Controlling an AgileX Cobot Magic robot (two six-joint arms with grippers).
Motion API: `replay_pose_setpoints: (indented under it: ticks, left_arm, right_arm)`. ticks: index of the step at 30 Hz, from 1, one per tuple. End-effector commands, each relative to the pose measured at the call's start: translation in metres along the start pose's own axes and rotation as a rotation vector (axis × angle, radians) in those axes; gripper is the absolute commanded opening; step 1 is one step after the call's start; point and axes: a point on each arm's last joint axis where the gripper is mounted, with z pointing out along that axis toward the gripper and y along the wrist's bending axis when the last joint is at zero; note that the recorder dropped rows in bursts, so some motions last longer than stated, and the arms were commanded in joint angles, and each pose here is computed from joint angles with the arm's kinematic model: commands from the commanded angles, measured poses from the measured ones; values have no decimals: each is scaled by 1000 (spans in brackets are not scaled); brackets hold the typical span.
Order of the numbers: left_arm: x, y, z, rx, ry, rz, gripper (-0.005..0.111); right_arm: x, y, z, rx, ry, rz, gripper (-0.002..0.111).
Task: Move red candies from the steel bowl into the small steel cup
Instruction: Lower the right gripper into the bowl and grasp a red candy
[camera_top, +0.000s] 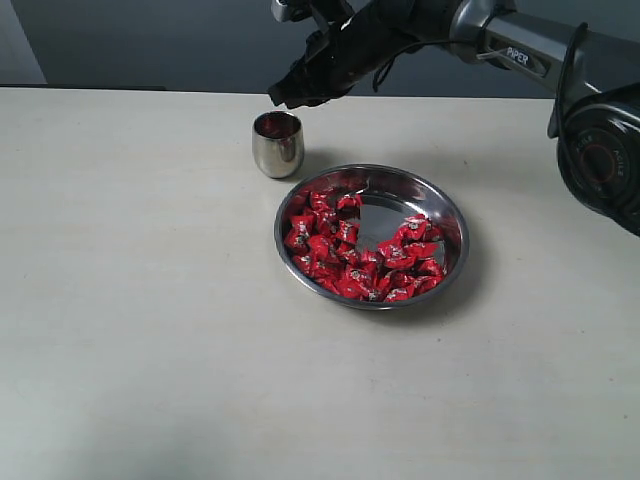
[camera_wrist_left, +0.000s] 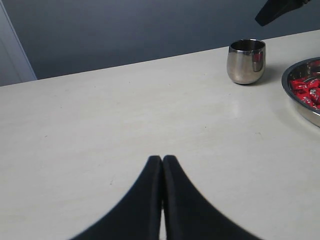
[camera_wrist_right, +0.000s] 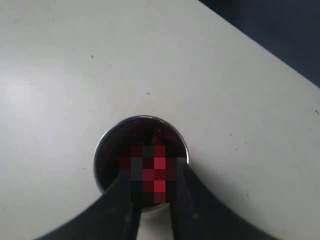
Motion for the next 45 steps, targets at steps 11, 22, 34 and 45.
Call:
replay_pose_setpoints:
  ticks: [11,22,34,45]
  left_arm:
    - [-1,-1,0,10,-12,-4,0]
    - [-1,-1,0,10,-12,-4,0]
    - [-1,-1,0,10,-12,-4,0]
    - [-1,-1,0,10,-12,-4,0]
  right_arm:
    - [26,-5,-45,-31,433,133,21]
    - [55,-8,-8,-74,511,156,39]
    - [61,-7,-1,-55,544,145,39]
    - [69,-10,7,-42,573,137,39]
